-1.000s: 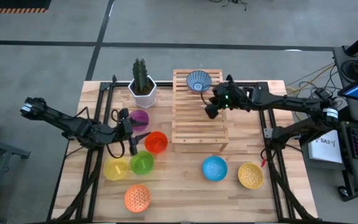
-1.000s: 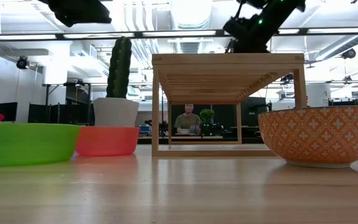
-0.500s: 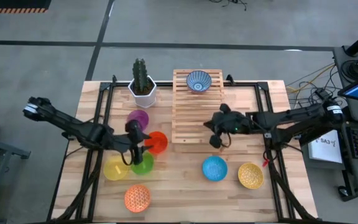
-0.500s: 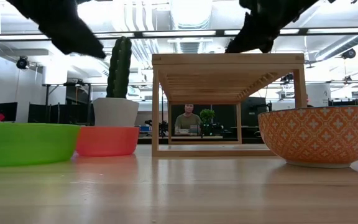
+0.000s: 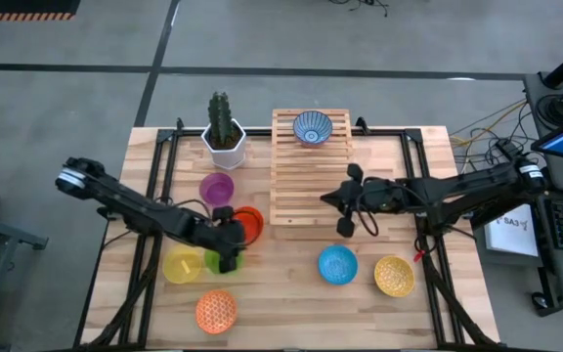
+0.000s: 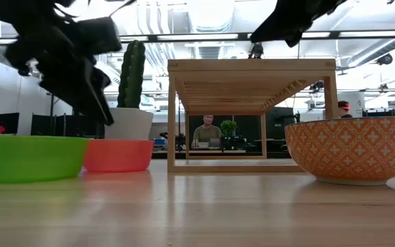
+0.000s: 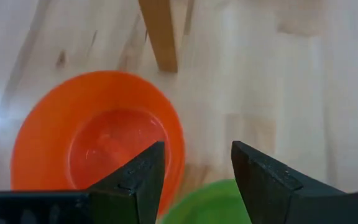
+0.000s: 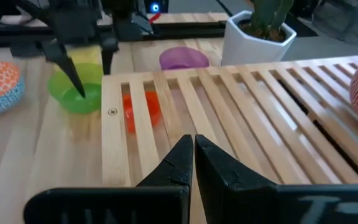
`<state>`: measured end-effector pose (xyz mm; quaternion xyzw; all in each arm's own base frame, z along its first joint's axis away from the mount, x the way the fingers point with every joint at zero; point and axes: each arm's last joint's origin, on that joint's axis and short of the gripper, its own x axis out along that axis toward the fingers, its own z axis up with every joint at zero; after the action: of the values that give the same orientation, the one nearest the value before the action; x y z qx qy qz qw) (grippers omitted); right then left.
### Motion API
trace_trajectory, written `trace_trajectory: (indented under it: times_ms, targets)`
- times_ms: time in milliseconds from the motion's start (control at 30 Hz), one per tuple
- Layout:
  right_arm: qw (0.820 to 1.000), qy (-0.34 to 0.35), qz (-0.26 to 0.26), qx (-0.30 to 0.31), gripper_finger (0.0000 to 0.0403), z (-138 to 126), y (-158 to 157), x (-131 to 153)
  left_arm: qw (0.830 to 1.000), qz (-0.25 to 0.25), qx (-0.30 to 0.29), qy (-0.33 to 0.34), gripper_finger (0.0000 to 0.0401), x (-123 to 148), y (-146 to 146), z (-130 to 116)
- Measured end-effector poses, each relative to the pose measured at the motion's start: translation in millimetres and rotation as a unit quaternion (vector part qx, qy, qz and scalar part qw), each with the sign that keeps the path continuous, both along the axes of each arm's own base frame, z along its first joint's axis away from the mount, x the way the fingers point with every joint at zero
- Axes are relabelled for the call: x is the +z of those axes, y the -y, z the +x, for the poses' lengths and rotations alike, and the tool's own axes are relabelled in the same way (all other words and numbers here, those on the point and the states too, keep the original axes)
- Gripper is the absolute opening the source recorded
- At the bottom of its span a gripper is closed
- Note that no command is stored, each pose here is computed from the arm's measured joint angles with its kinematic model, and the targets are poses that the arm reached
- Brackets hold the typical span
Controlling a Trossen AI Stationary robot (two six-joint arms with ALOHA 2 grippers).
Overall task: Place and stack bowls onto a shelf
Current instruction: Put the orange bowl on the shelf
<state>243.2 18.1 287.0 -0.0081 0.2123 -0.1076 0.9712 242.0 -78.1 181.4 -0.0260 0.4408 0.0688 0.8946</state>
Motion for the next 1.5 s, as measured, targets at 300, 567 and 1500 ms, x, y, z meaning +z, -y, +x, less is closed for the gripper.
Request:
trace_trajectory:
  times_ms: [300,567,1500]
  targets:
    - [1.0,0.006,-0.005,0.003,0.0009,-2,0,3,0.998,0.022,0.024,-0.056,0.0168,-19,-6,30]
    - [1.0,-0.011,-0.006,0.003,0.0009,-2,0,-2,0.996,0.026,0.035,-0.082,0.0152,-32,-8,33]
    - [0.999,-0.032,0.016,0.022,0.0009,-7,-15,-17,0.993,0.069,-0.066,-0.073,0.0,86,4,38]
